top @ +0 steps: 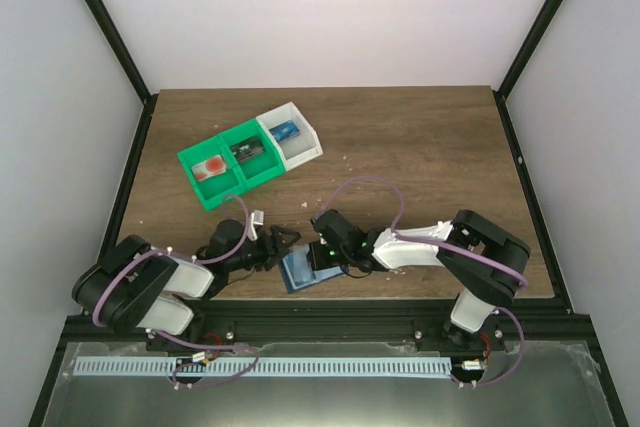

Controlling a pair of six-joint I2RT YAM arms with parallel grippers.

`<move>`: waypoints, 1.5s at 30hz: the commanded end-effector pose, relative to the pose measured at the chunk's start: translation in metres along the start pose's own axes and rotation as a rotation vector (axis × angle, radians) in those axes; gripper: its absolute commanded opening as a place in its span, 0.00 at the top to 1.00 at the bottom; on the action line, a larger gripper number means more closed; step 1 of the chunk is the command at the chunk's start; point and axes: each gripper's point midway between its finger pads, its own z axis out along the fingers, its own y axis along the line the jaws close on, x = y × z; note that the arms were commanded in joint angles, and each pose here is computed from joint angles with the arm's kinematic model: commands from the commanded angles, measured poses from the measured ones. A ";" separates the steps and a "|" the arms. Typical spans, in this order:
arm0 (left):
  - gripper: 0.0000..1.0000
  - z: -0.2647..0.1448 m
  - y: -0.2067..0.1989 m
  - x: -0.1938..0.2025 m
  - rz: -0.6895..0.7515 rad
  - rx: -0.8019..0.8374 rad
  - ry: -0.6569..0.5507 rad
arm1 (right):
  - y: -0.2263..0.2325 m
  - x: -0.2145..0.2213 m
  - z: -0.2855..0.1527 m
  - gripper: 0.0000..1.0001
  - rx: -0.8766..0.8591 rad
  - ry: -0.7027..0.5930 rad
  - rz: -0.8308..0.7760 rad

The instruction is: Take the credit cards out of the card holder

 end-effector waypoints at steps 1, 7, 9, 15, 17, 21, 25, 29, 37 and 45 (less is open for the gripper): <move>0.19 0.006 -0.017 -0.003 0.048 0.056 0.007 | 0.004 -0.006 -0.004 0.96 -0.027 -0.023 0.004; 0.19 0.013 -0.020 -0.001 0.046 0.065 0.035 | 0.004 -0.007 -0.005 0.96 -0.032 -0.025 0.008; 0.19 0.013 -0.023 0.002 0.045 0.075 0.046 | 0.003 -0.008 -0.005 0.96 -0.031 -0.027 0.009; 0.19 0.014 -0.029 0.007 0.039 0.093 0.068 | 0.001 -0.010 -0.007 0.85 -0.019 -0.036 0.017; 0.19 0.014 -0.031 0.010 0.032 0.101 0.078 | 0.002 -0.013 -0.009 0.81 -0.015 -0.045 0.017; 0.19 0.014 -0.037 0.017 0.020 0.126 0.098 | 0.000 -0.016 -0.016 0.76 0.005 -0.061 0.015; 0.19 0.016 -0.046 0.022 0.022 0.150 0.112 | -0.006 -0.014 -0.024 0.70 0.029 -0.072 0.011; 0.19 0.021 -0.056 0.026 0.036 0.166 0.127 | -0.014 -0.013 -0.034 0.63 0.066 -0.088 0.004; 0.19 0.036 -0.076 0.036 0.065 0.197 0.153 | -0.033 -0.020 -0.082 0.60 0.155 -0.204 -0.018; 0.19 0.038 -0.063 0.031 0.092 0.118 0.125 | -0.014 -0.021 -0.108 0.58 0.043 -0.252 -0.057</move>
